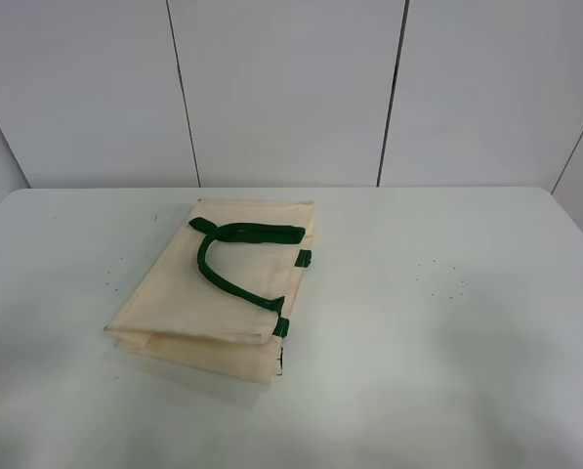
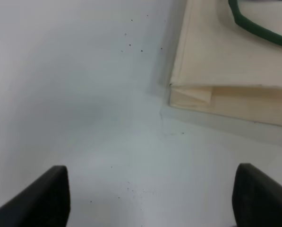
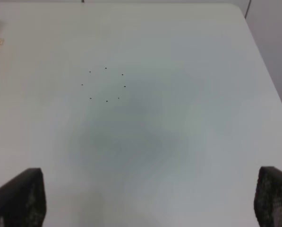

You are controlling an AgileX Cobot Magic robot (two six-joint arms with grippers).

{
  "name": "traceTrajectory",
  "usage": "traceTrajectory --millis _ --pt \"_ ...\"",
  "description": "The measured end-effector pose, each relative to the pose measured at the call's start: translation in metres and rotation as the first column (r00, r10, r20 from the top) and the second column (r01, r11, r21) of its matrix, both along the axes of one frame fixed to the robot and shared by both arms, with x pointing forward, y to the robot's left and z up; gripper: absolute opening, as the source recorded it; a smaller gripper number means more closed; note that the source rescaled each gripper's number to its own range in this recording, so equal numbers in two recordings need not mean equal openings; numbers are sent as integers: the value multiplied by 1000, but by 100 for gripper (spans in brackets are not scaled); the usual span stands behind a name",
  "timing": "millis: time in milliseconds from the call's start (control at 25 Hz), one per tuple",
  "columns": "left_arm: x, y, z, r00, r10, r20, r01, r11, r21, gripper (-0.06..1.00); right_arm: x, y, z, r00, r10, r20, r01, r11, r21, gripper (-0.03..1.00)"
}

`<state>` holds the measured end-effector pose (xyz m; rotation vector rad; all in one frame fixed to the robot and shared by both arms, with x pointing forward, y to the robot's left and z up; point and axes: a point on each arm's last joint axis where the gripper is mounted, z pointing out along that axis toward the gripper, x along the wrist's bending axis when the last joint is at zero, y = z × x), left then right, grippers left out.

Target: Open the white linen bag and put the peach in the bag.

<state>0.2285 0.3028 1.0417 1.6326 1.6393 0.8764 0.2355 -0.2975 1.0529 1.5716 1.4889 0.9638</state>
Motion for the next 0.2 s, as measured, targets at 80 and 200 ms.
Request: traceTrajectory --millis 80,200 --pt "0 0 0 1000 0 0 0 1000 0 95 0 0 0 1000 0 0 0 1000 0 98" --pt "0 0 0 1000 0 0 0 1000 0 95 0 0 0 1000 0 0 0 1000 0 98"
